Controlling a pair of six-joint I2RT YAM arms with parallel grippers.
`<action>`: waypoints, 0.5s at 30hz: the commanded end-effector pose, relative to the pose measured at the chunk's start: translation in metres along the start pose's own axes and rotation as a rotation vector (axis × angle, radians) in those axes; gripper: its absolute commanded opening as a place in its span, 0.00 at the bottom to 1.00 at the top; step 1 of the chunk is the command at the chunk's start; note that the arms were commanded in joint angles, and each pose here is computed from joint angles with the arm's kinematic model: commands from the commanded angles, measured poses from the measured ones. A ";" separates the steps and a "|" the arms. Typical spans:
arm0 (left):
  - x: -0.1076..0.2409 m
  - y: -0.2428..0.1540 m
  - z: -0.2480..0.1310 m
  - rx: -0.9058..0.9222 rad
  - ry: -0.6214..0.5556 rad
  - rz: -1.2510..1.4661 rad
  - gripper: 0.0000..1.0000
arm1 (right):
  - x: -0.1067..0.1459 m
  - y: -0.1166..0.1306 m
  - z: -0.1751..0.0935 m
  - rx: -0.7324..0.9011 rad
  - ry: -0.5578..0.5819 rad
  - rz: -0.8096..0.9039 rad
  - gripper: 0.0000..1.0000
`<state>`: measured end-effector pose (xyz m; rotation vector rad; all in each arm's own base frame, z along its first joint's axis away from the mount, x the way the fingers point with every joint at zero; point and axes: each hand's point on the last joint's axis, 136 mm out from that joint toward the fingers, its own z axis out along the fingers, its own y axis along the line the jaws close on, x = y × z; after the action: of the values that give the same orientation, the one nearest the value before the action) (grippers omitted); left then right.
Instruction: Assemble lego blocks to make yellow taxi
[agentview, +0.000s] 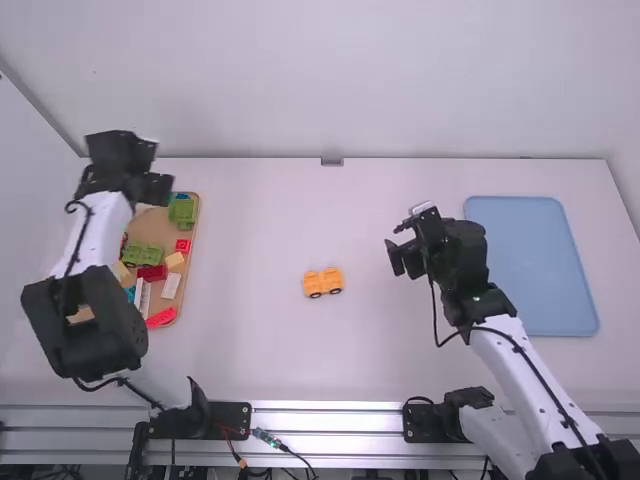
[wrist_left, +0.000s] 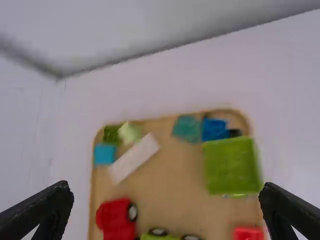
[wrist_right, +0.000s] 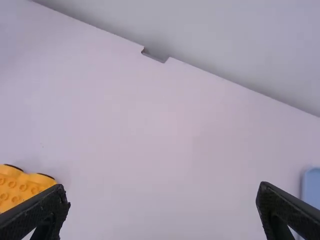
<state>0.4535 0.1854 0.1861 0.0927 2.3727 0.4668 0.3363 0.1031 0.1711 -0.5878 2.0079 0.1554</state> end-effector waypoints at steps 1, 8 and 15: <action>0.013 0.005 0.003 0.160 -0.041 -0.151 0.99 | -0.006 0.004 -0.002 -0.007 -0.026 -0.005 0.99; 0.046 0.042 -0.007 0.257 -0.056 -0.321 0.99 | -0.010 -0.001 -0.002 0.008 -0.046 -0.006 0.99; 0.090 0.112 -0.006 -0.177 0.091 -0.775 0.99 | -0.011 -0.002 -0.002 0.008 -0.052 0.043 0.99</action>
<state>0.3947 0.2807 0.1817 -0.5286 2.2896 0.1950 0.3413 0.1051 0.1810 -0.5545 1.9705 0.1710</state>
